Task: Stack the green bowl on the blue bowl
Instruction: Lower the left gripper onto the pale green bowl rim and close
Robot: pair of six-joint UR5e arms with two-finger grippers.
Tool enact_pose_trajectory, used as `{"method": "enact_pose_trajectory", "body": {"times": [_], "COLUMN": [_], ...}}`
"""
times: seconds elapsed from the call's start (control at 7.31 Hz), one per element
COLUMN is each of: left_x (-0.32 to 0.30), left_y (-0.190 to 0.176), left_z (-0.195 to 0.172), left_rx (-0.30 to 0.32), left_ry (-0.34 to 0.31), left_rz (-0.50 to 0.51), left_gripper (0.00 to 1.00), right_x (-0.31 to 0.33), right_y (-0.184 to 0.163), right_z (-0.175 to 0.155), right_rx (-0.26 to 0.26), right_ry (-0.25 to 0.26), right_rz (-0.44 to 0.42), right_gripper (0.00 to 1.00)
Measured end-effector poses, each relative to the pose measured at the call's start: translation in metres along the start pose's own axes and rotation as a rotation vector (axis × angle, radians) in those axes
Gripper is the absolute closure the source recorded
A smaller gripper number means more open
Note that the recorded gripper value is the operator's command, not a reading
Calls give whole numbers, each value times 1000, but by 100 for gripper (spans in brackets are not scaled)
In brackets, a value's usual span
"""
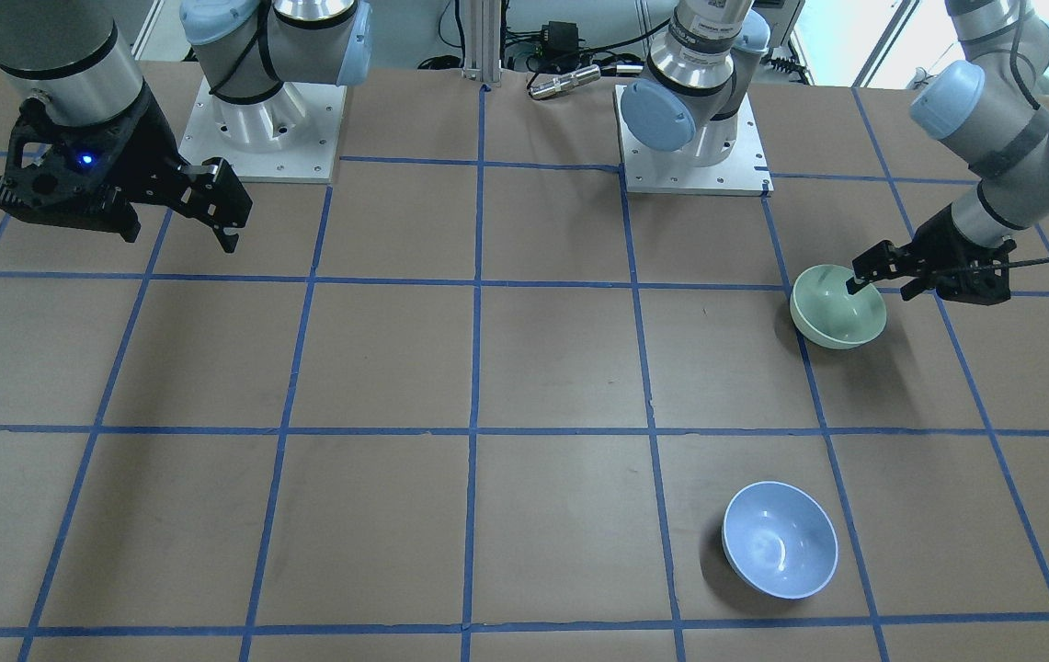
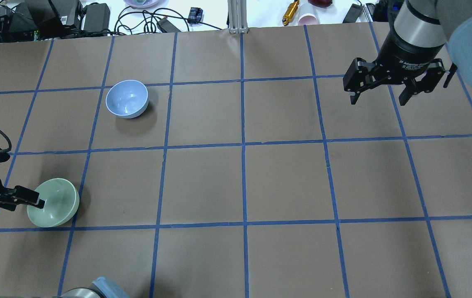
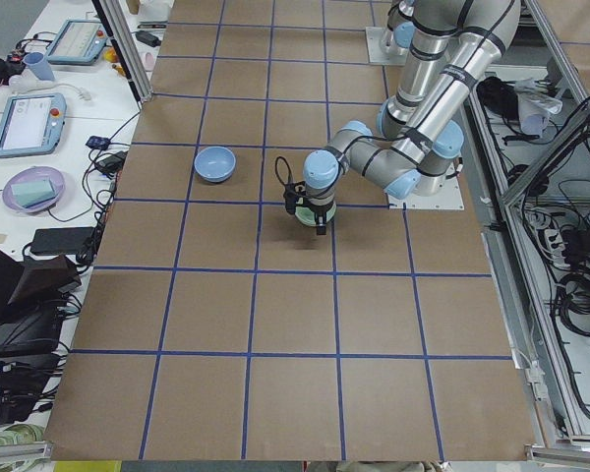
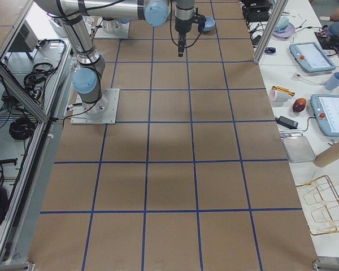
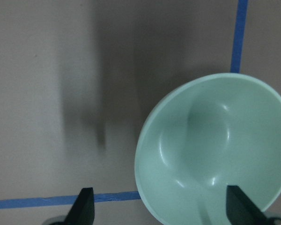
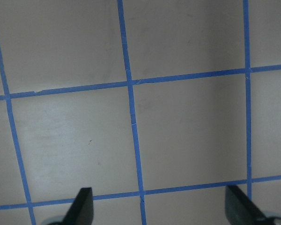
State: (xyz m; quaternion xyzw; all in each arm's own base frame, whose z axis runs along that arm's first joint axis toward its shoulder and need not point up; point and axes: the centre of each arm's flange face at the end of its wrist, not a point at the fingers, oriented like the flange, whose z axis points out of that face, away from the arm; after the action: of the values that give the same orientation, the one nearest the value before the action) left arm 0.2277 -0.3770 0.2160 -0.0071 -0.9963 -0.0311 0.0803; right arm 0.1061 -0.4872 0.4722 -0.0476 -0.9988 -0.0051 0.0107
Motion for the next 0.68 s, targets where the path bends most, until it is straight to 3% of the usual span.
{"method": "enact_pose_trajectory", "body": {"times": [0.68], "left_x": [-9], "left_y": [-5], "left_z": [24], "left_rx": [2], "left_ry": [-1], "left_rz": [43], "left_gripper": [4], "right_x": [0], "right_y": [0], "right_z": [0], "right_rx": [0], "right_ry": [0], "right_rz": [0], "right_gripper": [0]}}
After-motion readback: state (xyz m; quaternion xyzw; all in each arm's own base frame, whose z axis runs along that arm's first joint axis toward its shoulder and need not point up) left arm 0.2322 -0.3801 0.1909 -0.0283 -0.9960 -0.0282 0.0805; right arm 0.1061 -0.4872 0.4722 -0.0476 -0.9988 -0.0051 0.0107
